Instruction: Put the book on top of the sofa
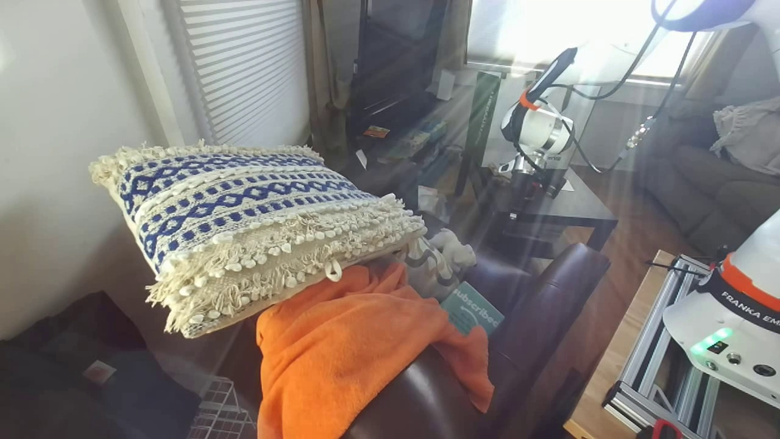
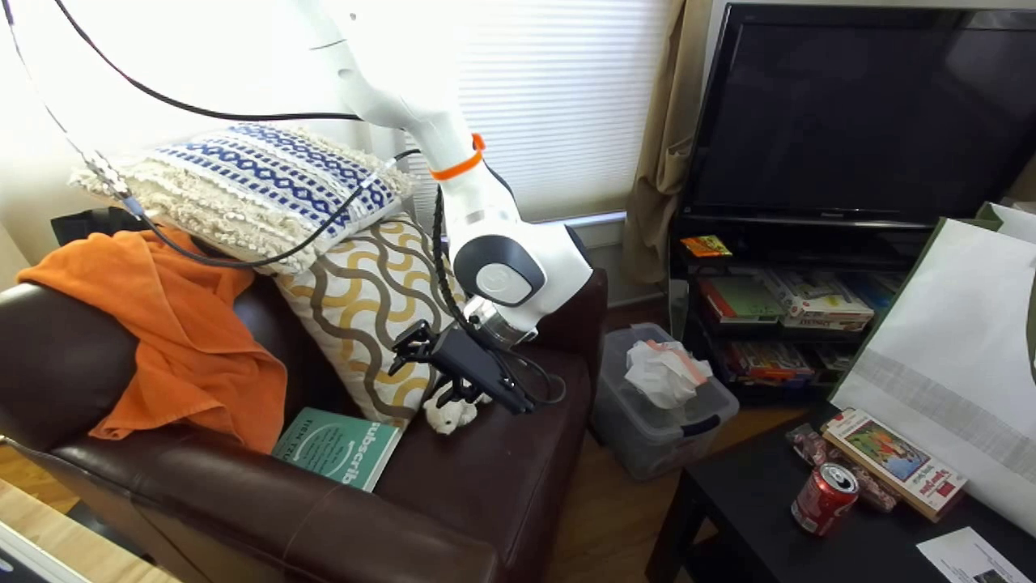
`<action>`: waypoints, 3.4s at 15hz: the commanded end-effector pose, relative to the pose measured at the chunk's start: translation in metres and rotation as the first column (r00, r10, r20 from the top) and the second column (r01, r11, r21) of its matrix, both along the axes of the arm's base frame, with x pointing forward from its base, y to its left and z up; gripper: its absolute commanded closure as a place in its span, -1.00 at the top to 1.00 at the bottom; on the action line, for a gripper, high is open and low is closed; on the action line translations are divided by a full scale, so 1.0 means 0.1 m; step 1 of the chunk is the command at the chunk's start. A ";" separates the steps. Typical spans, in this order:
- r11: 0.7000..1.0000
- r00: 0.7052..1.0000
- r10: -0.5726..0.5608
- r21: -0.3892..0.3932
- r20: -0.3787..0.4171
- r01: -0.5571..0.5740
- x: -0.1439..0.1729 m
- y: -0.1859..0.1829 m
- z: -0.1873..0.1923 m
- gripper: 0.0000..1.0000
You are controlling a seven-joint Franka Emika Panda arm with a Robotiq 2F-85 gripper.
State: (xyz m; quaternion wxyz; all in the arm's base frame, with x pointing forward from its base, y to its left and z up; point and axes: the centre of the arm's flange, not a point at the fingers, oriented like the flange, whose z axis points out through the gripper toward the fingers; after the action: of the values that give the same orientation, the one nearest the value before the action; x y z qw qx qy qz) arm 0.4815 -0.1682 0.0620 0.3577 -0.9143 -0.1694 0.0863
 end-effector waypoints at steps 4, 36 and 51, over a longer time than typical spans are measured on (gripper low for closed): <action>1.000 1.000 -0.003 -0.011 0.002 0.003 0.02 0.02 0.01 1.00; 0.920 0.967 0.253 0.307 0.010 -0.244 0.18 1.53 -2.21 1.00; 0.937 0.925 0.350 0.068 -0.146 -0.343 0.08 1.66 -1.95 0.11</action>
State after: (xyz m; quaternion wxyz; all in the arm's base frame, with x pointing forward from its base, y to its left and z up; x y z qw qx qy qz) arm 0.5131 -0.0147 -0.1323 0.4149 -0.8466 -0.2650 0.2024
